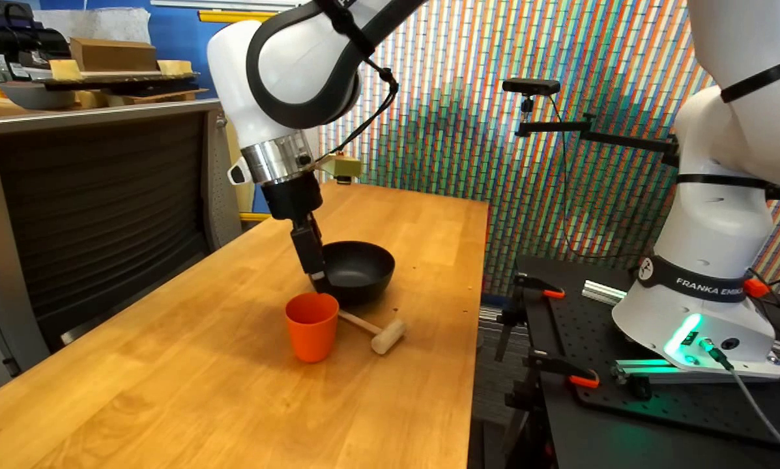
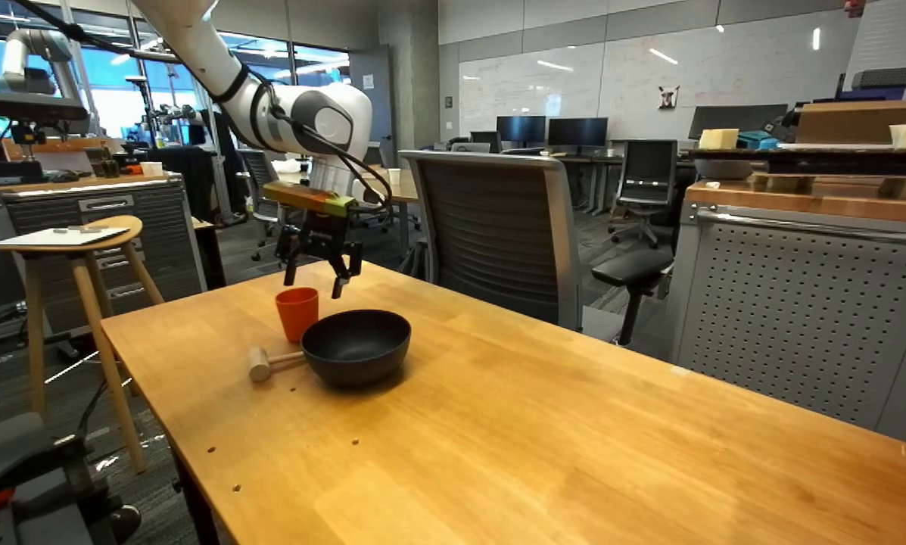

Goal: Put the cup in the bowl

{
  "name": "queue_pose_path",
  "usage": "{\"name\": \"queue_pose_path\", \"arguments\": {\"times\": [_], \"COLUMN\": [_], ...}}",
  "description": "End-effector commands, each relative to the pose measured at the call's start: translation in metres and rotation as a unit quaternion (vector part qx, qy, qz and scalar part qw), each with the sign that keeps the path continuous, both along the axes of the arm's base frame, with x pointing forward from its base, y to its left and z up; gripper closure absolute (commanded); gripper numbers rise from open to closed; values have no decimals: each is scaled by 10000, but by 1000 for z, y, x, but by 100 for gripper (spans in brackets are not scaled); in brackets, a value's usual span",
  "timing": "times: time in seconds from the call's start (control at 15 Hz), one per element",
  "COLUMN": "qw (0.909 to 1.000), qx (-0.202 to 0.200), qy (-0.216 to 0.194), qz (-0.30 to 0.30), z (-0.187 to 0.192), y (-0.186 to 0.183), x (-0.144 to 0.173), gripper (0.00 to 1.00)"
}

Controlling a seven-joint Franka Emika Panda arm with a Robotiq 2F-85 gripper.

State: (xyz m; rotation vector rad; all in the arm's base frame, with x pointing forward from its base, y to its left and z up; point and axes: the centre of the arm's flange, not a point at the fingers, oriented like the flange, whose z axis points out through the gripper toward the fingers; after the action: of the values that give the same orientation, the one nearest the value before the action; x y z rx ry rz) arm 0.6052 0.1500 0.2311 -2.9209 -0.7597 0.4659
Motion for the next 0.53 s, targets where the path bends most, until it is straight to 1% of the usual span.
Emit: {"name": "queue_pose_path", "arguments": {"times": [0.0,0.2,0.27,0.33,0.47], "qw": [9999,9997,9992,9987,9981], "qx": [-16,12,69,105,83], "qy": [22,185,304,396,519], "qz": [-150,-178,-241,-293,-316], "z": [-17,-30,-33,-36,-41], "y": [3,5,4,4,3], "x": [33,37,35,32,29], "gripper": [0,0,25,27,42]}}
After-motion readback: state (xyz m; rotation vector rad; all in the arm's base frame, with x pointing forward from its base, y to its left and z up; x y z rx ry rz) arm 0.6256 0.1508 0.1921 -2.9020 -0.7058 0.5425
